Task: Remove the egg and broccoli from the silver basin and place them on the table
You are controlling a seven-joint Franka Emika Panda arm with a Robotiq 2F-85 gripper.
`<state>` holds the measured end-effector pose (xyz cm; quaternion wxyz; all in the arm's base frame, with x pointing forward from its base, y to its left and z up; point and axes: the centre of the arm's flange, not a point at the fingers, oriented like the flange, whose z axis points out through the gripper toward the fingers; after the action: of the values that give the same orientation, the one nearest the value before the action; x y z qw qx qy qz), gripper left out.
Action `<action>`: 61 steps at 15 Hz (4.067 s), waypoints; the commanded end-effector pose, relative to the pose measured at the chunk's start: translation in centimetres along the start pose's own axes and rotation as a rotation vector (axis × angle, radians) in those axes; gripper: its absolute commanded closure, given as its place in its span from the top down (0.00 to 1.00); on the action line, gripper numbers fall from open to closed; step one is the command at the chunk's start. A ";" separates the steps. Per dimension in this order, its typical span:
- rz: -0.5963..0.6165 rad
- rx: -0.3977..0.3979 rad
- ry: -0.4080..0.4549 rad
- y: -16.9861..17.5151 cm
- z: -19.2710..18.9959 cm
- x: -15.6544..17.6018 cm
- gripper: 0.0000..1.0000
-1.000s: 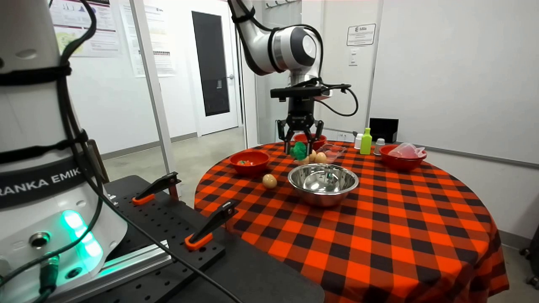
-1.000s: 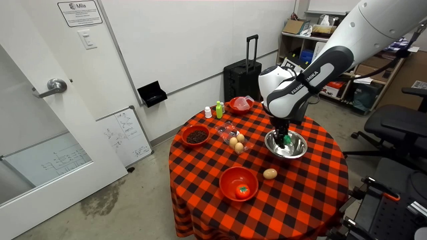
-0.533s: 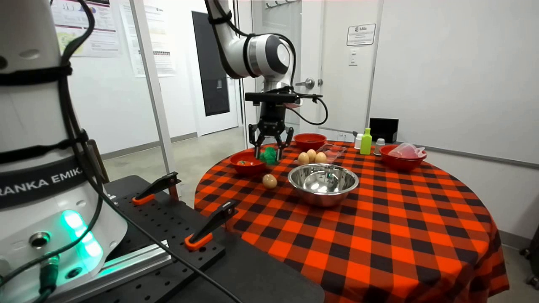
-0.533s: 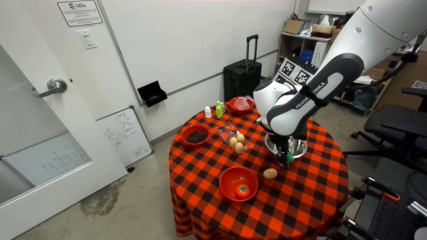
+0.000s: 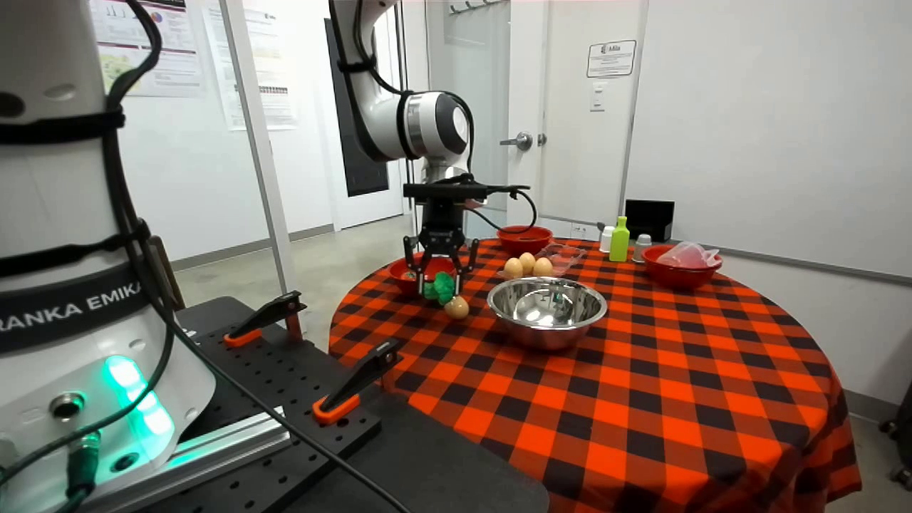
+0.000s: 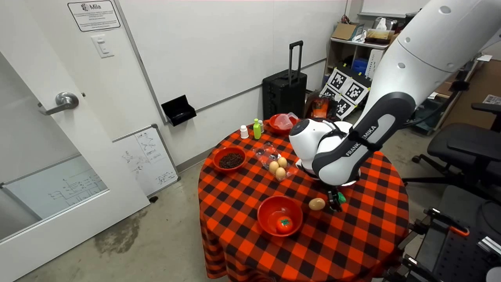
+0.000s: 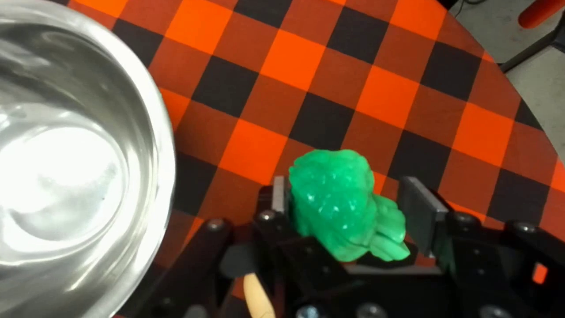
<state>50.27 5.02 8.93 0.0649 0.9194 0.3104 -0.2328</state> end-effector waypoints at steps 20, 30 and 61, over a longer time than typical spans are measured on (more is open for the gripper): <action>-0.082 0.007 -0.047 0.4 4.9 4.9 1.00; -0.031 0.011 -0.040 1.5 2.9 3.3 1.00; 0.056 -0.043 0.155 4.5 -7.7 1.8 1.00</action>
<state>57.20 4.44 14.77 0.0667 0.9413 0.2937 -0.1521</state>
